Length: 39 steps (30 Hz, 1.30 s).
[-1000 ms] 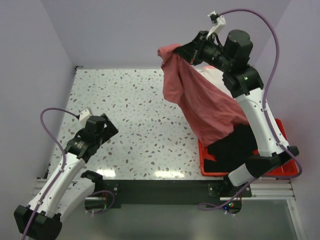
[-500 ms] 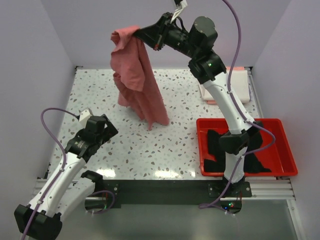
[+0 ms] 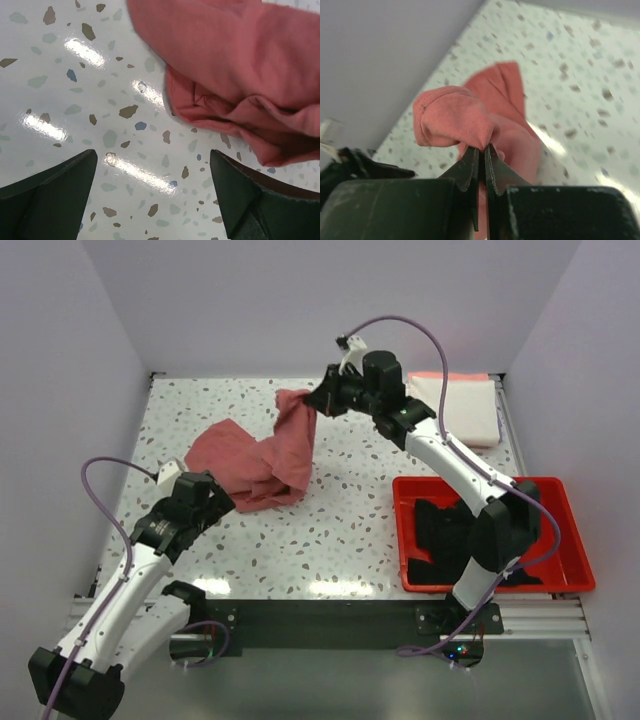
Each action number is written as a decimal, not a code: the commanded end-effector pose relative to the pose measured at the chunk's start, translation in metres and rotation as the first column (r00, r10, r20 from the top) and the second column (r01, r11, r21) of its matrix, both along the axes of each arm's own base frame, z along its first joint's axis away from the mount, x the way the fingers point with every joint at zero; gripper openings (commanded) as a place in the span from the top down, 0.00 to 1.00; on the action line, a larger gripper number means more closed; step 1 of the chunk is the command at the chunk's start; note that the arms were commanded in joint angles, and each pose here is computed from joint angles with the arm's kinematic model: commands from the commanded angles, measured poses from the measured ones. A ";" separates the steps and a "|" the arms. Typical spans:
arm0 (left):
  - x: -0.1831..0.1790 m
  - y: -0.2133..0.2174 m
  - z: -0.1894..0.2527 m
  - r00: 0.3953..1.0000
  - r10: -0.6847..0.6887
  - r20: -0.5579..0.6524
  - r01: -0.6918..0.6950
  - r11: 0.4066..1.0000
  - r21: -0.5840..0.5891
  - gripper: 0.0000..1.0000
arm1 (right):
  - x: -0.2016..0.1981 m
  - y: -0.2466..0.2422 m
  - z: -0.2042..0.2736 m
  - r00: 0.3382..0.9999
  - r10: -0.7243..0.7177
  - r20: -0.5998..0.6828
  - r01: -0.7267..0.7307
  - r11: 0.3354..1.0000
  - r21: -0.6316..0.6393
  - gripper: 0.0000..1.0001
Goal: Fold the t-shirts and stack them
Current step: Move the tshirt to the center of the board
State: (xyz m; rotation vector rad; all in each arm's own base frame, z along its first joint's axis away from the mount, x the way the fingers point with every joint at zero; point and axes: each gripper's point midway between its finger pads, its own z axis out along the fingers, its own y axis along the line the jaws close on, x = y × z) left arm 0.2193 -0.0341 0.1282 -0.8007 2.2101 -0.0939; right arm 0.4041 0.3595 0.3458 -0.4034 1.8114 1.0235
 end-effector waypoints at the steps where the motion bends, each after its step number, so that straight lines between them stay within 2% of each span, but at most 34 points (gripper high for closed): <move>1: 0.003 0.004 0.000 0.999 0.045 0.000 -0.045 0.999 -0.003 0.00 | 0.016 -0.068 -0.049 0.984 -0.164 -0.067 0.158 0.983 -0.098 1.00; 3: 0.005 0.003 -0.004 0.998 0.054 -0.008 -0.054 0.998 -0.008 0.00 | 0.015 -0.095 -0.096 0.968 -0.202 -0.148 0.181 0.973 -0.141 1.00; 6: 0.011 -0.001 -0.012 0.998 0.066 -0.019 -0.066 0.998 -0.020 0.00 | 0.005 -0.114 -0.141 0.958 -0.219 -0.186 0.173 0.956 -0.239 1.00; 12: 0.034 0.002 -0.020 0.991 0.130 -0.020 -0.130 0.991 -0.003 0.00 | -0.007 -0.139 -0.177 0.948 -0.267 -0.173 0.191 0.912 -0.363 1.00; 16: 0.056 0.008 -0.024 0.985 0.174 -0.002 -0.174 0.985 0.005 0.00 | -0.013 -0.138 -0.185 0.955 -0.243 -0.173 0.164 0.912 -0.375 1.00; 20: 0.072 0.030 -0.037 0.974 0.225 -0.035 -0.224 0.974 0.017 0.00 | -0.017 -0.133 -0.186 0.963 -0.201 -0.179 0.124 0.921 -0.370 1.00; 24: 0.106 0.032 -0.050 0.984 0.176 -0.017 -0.177 0.981 -0.079 0.01 | -0.020 -0.128 -0.185 0.971 -0.159 -0.179 0.089 0.933 -0.349 1.00; 27: 0.127 0.036 -0.056 0.988 0.152 -0.017 -0.153 0.982 -0.108 0.04 | -0.022 -0.125 -0.185 0.975 -0.135 -0.179 0.066 0.935 -0.347 1.00; 32: 0.150 0.049 -0.064 0.982 0.189 -0.019 -0.190 0.979 -0.071 0.07 | -0.021 -0.126 -0.188 0.975 -0.130 -0.179 0.059 0.932 -0.358 1.00; 35: 0.161 0.064 -0.082 0.973 0.223 -0.066 -0.227 0.973 -0.053 0.10 | -0.022 -0.126 -0.192 0.975 -0.126 -0.183 0.051 0.928 -0.370 1.00; 39: 0.174 0.061 -0.107 0.971 0.192 -0.145 -0.201 0.978 -0.050 0.22 | -0.022 -0.126 -0.193 0.974 -0.126 -0.189 0.047 0.926 -0.375 1.00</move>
